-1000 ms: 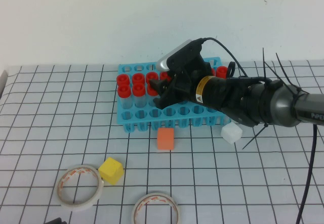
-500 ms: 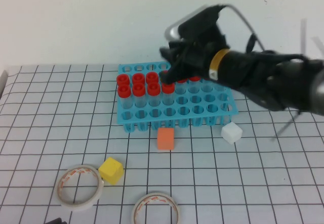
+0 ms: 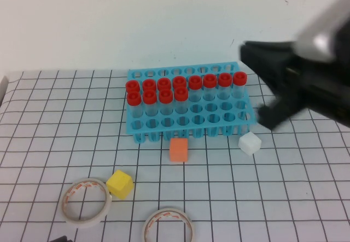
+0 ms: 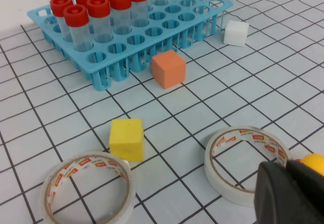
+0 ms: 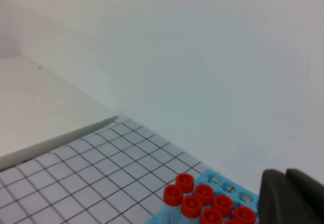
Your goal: Place the test tubes
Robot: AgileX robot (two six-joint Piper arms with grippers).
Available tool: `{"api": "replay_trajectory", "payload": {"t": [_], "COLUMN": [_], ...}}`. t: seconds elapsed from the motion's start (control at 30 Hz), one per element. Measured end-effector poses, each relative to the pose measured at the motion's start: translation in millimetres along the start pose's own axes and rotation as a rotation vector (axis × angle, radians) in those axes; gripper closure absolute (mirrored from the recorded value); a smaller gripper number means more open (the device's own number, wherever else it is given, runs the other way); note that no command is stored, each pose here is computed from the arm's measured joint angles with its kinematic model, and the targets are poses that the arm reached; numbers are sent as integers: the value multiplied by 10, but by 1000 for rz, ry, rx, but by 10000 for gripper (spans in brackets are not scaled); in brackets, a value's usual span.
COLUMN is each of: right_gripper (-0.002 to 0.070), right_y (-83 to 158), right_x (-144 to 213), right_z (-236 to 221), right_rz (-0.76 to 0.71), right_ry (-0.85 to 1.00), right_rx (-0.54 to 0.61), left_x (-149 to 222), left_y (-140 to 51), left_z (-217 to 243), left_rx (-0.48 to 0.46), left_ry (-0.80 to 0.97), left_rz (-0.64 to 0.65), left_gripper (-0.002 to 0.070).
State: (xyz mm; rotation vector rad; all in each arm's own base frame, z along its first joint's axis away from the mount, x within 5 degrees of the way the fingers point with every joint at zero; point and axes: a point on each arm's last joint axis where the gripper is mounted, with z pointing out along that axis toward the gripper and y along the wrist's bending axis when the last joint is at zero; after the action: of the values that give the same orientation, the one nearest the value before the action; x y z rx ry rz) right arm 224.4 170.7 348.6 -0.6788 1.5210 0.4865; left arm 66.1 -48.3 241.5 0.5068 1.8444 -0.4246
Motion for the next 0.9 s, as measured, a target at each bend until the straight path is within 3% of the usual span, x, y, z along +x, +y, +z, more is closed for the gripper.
{"api": "replay_trajectory", "payload": {"t": [0.2, 0.57, 0.9], "right_gripper": [678, 678, 678], "right_y": [111, 139, 34], "right_x": [96, 415, 570], "right_z": [-650, -1591, -1882], "right_rz": [-21, -104, -78], "right_ry": [-24, -33, 64], "right_rx": [-7, 134, 295], "left_x": [0, 0, 0], "left_y": [0, 0, 0], "left_z": [0, 0, 0], "left_rx": [0, 0, 0], "left_ry": [0, 0, 0], "left_rz": [0, -2, -2], "left_gripper": [675, 675, 675]}}
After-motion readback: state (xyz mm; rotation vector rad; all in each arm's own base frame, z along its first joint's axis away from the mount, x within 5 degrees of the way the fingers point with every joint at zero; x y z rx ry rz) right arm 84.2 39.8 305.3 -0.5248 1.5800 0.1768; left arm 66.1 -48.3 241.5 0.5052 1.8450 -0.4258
